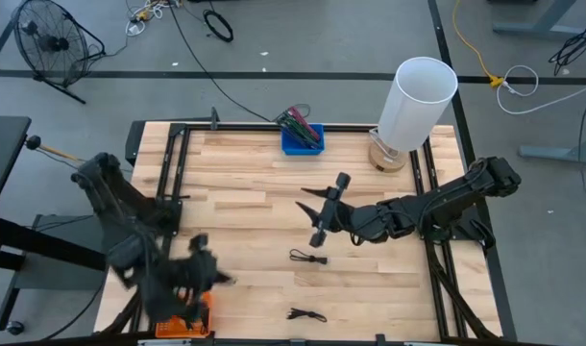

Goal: Pick & Place USB Port
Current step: Put the black charger cable into the orange basket

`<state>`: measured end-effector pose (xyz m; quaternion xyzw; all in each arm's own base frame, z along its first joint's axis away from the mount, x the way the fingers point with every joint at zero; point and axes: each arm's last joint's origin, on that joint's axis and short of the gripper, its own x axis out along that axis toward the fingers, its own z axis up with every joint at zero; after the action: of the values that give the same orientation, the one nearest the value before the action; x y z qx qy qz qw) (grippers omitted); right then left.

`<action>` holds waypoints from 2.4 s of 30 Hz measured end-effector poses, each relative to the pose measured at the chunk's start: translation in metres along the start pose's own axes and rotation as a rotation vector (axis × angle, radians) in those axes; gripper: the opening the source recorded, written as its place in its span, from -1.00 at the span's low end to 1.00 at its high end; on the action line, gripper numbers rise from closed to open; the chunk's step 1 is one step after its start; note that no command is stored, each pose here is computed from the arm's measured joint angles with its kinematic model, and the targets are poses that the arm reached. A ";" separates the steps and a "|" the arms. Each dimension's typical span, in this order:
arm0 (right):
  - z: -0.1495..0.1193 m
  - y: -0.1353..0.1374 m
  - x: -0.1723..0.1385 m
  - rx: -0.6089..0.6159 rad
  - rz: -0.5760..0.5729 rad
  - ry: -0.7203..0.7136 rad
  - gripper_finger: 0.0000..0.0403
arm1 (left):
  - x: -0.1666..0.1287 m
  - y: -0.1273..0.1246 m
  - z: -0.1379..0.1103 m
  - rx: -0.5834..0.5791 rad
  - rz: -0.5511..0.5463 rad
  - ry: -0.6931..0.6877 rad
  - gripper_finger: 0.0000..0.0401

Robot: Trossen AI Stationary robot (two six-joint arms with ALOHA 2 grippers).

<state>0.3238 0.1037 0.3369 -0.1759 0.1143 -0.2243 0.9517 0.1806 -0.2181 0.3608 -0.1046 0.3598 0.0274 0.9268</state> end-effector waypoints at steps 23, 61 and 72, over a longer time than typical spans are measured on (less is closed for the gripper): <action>0.001 -0.004 0.002 0.030 -0.062 0.003 -0.24 | 0.040 -0.048 -0.105 -0.245 0.262 0.566 -1.00; -0.057 0.023 -0.016 0.264 0.435 0.567 -0.24 | 0.059 -0.036 -0.073 0.152 0.322 0.086 -0.77; -0.111 0.075 0.011 0.157 0.441 0.771 -0.24 | 0.086 -0.010 -0.036 0.178 0.483 -0.034 -0.77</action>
<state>0.3294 0.1303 0.2051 0.0219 0.4778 -0.0735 0.8751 0.2217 -0.2380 0.2785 0.0670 0.3594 0.2180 0.9049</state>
